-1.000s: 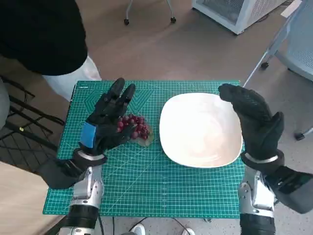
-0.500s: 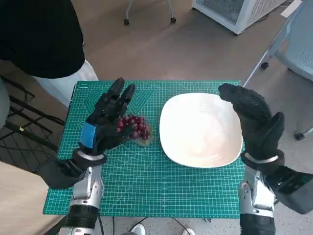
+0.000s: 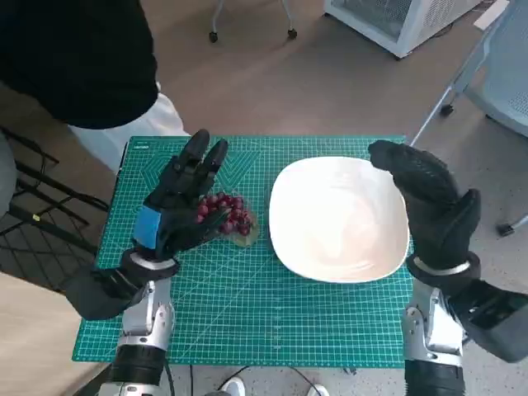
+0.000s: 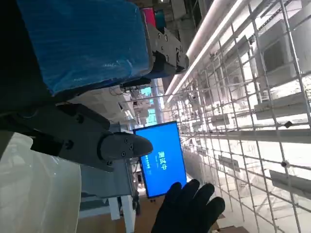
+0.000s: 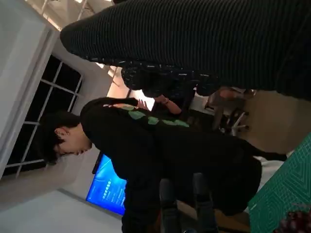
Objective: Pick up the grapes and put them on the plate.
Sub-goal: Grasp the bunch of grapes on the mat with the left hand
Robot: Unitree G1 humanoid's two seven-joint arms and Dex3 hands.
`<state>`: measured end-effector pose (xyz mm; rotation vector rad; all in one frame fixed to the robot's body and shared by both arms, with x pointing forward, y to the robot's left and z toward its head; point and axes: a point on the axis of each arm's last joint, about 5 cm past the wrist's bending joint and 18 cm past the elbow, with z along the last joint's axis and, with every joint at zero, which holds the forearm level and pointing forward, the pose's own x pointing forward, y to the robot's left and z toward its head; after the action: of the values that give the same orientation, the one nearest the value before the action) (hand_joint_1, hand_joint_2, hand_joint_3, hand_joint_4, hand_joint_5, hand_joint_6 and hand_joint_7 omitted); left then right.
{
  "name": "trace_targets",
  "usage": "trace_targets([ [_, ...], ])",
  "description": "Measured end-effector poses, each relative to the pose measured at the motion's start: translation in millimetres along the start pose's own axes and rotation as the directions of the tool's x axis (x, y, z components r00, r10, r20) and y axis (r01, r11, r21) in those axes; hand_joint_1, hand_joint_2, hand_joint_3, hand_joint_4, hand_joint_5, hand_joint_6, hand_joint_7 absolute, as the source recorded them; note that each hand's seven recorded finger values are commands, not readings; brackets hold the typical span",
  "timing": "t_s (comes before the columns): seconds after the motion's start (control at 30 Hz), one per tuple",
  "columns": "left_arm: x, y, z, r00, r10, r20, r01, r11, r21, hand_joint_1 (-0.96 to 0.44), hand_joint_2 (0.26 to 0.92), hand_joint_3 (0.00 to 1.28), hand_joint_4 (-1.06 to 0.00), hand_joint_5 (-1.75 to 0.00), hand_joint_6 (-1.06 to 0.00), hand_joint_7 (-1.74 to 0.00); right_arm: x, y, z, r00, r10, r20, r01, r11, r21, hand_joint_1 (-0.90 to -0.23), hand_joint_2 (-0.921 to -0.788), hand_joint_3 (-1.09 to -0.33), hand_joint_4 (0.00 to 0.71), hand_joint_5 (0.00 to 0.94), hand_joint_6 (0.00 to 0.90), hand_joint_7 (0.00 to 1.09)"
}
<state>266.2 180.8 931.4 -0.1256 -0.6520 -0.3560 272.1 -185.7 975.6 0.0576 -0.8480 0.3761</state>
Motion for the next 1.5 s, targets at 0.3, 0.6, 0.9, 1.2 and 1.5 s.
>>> trace_targets([
  [0.3, 1.1, 0.2, 1.3, 1.0, -0.019, -0.012, 0.019, 1.0, 0.023, -0.22, 0.921, 0.27, -0.19, 0.0, -0.27, 0.0, 0.0, -0.1, 0.0, 1.0, -0.001, -0.002, 0.001, 1.0, 0.001, -0.493, -0.921, -0.601, 0.308, 0.001, 0.004, 0.53],
  [0.6, 8.9, 21.2, 23.6, 0.959, -0.152, -0.239, 0.236, 0.896, 0.377, -0.55, 0.859, 0.03, -0.01, 0.0, -0.02, 0.0, -0.1, -0.1, 0.1, 1.0, -0.002, 0.0, 0.002, 1.0, 0.0, -0.489, -0.921, -0.603, 0.308, 0.001, 0.003, 0.53],
  [0.9, 22.9, 30.0, 46.8, 0.86, -0.071, -0.506, 0.434, 0.625, 0.649, -0.57, 0.748, 0.0, 0.0, 0.0, -0.07, -0.02, 0.0, 0.0, 0.2, 1.0, -0.002, 0.003, 0.002, 1.0, -0.002, -0.494, -0.921, -0.6, 0.308, 0.001, 0.003, 0.53],
  [1.2, 28.9, 17.9, 40.5, 0.739, 0.072, -0.67, 0.557, 0.494, 0.667, -0.48, 0.712, 0.0, 0.0, 0.0, -0.1, -0.02, -0.1, 1.1, -0.6, 1.0, -0.003, -0.004, 0.003, 1.0, 0.005, -0.497, -0.921, -0.597, 0.309, 0.001, 0.002, 0.53],
  [1.5, 40.2, 6.1, 27.7, 0.683, 0.116, -0.721, 0.616, 0.44, 0.654, -0.45, 0.712, 0.0, 0.0, 0.0, -0.13, -0.02, -1.4, 1.6, -1.1, 1.0, -0.007, -0.009, 0.007, 1.0, 0.006, -0.497, -0.921, -0.593, 0.31, 0.002, 0.005, 0.53],
])
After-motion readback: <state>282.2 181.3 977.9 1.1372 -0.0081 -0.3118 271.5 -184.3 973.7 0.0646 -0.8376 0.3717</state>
